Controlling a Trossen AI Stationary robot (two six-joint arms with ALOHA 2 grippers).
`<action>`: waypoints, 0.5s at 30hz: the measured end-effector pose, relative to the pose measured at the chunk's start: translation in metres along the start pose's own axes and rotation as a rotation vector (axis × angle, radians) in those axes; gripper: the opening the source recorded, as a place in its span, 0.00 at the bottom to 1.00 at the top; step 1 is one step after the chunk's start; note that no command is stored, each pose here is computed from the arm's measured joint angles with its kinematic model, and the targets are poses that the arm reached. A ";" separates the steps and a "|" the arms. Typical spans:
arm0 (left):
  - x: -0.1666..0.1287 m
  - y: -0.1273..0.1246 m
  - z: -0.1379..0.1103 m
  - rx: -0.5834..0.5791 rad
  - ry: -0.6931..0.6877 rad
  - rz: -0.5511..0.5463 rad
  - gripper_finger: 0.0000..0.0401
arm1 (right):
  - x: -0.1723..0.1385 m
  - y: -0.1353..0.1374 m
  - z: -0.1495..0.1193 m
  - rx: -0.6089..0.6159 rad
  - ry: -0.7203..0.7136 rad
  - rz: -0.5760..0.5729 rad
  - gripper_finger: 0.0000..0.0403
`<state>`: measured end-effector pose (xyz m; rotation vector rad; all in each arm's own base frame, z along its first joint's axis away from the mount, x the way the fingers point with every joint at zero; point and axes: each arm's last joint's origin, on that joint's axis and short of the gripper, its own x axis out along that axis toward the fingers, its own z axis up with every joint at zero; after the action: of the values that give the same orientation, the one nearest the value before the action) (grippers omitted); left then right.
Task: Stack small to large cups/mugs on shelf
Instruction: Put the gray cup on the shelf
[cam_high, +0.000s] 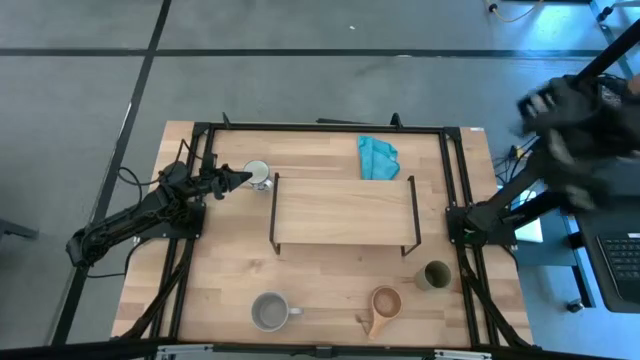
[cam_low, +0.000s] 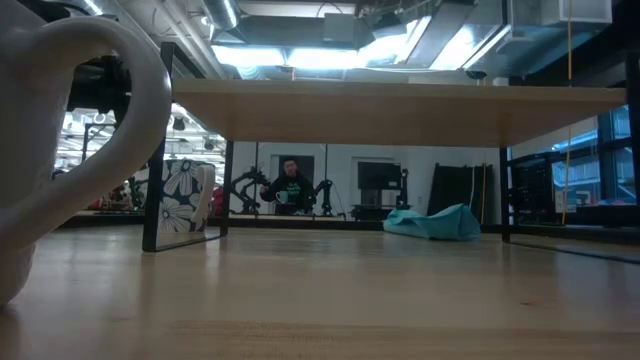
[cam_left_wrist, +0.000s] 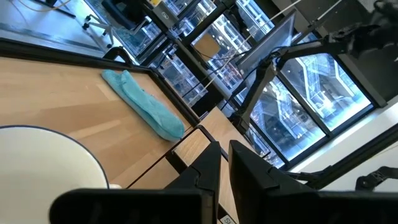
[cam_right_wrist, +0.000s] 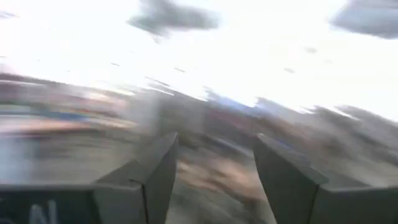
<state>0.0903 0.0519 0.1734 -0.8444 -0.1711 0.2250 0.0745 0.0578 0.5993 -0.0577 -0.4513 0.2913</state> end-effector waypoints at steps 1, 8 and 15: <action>0.000 0.000 0.000 0.000 0.000 0.000 0.07 | -0.004 0.001 0.003 -0.011 -0.048 0.131 0.53; 0.000 0.000 0.000 0.000 0.001 0.001 0.07 | -0.033 -0.009 -0.002 -0.030 0.060 0.237 0.53; 0.000 0.000 0.000 0.000 0.001 0.001 0.07 | -0.048 -0.013 -0.007 0.181 0.169 0.283 0.53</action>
<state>0.0903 0.0519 0.1733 -0.8447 -0.1703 0.2252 0.0398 0.0319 0.5747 0.0306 -0.2465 0.5997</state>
